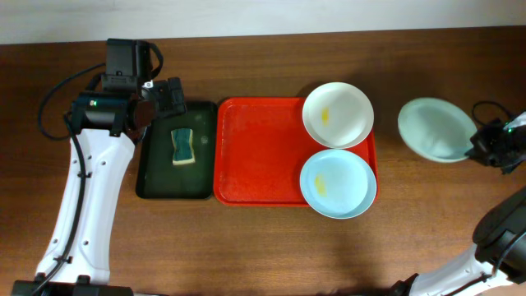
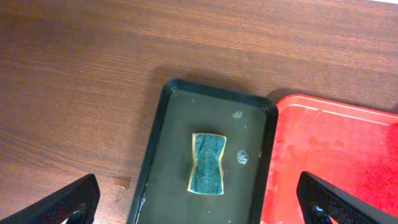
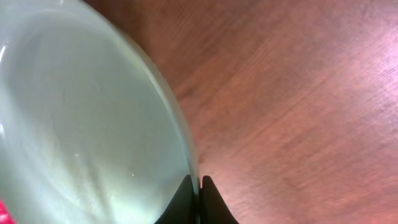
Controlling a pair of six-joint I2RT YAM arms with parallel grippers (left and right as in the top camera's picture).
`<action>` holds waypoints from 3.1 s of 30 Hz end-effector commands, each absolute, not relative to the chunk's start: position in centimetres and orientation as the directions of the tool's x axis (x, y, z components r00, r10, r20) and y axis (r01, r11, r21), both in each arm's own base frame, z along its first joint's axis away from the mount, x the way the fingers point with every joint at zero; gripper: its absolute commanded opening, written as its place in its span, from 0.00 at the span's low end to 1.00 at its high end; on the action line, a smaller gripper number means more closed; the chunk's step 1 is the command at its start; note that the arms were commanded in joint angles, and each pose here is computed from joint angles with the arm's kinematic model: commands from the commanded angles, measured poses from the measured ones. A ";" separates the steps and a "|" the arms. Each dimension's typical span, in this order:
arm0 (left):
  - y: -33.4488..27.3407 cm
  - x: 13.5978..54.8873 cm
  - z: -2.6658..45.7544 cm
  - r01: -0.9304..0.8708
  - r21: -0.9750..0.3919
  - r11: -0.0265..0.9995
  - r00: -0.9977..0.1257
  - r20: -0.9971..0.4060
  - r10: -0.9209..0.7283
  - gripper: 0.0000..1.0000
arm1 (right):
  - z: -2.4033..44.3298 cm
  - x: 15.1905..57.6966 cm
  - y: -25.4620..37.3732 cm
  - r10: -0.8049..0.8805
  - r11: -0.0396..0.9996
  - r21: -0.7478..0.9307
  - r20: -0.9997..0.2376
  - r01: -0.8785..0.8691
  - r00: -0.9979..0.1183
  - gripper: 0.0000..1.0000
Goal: Clean dirty plates on tray and stack at the side
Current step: 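Carry the pale green plate with the right gripper to the table's right side, then lower the pale green plate onto the table and open the right gripper, then move the right gripper to the lower white plate's rim and grasp it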
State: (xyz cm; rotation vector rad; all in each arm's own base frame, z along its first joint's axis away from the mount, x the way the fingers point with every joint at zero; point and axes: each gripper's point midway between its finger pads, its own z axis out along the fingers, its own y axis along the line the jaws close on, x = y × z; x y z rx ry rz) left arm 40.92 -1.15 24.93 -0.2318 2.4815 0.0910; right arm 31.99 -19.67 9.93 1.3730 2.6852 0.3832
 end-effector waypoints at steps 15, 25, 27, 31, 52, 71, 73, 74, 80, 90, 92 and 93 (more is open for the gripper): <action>-1.4 41.0 24.7 -0.185 0.006 0.983 -0.785 -0.602 -0.144 0.99 | 5.5 31.2 -17.8 0.752 0.653 0.156 -0.011 0.741 -0.659 0.15; -1.4 40.9 24.7 -0.185 0.007 0.983 -0.786 -0.601 -0.144 0.99 | 5.5 31.9 -16.2 0.621 0.777 0.152 -0.025 0.611 -0.784 0.67; -1.4 40.9 24.7 -0.185 0.007 0.983 -0.786 -0.601 -0.144 0.99 | 5.5 32.6 -15.0 0.553 0.827 0.147 -0.037 0.543 -0.832 0.68; -1.4 40.9 24.7 -0.185 0.007 0.983 -0.786 -0.601 -0.144 1.00 | 5.3 33.6 -12.7 0.429 0.902 0.073 -0.049 0.425 -0.902 0.68; -1.4 40.9 24.7 -0.185 0.007 0.983 -0.786 -0.601 -0.144 1.00 | 5.3 35.5 -5.9 0.219 0.975 0.056 -0.054 0.216 -0.974 0.99; -1.4 40.9 24.7 -0.185 0.007 0.983 -0.786 -0.601 -0.144 0.99 | 5.3 35.6 -5.9 0.218 0.975 0.056 -0.060 0.214 -0.974 0.98; -1.4 40.9 24.7 -0.185 0.007 0.983 -0.786 -0.601 -0.144 0.99 | 5.3 35.6 -5.9 0.218 0.975 0.056 -0.061 0.215 -0.974 0.98; -1.4 40.9 24.7 -0.185 0.007 0.983 -0.786 -0.601 -0.144 0.99 | 5.3 35.6 -5.9 0.218 0.975 0.056 -0.060 0.215 -0.974 0.98; -1.4 40.9 24.7 -0.185 0.007 0.983 -0.786 -0.601 -0.144 0.99 | 5.4 36.1 -5.4 0.244 0.967 0.089 -0.071 0.238 -0.967 0.98; -1.4 40.9 24.7 -0.185 0.007 0.983 -0.786 -0.601 -0.144 0.99 | 8.4 32.4 0.6 0.262 0.859 0.406 0.173 0.311 -0.949 0.12; -1.4 40.9 24.7 -0.185 0.007 0.983 -0.786 -0.601 -0.144 0.99 | 10.2 30.6 0.8 0.265 0.851 0.389 0.259 0.352 -0.929 0.04; -1.4 40.9 24.7 -0.185 0.007 0.983 -0.786 -0.601 -0.144 0.99 | 11.0 29.6 0.9 0.231 0.862 0.383 0.288 0.333 -0.929 0.04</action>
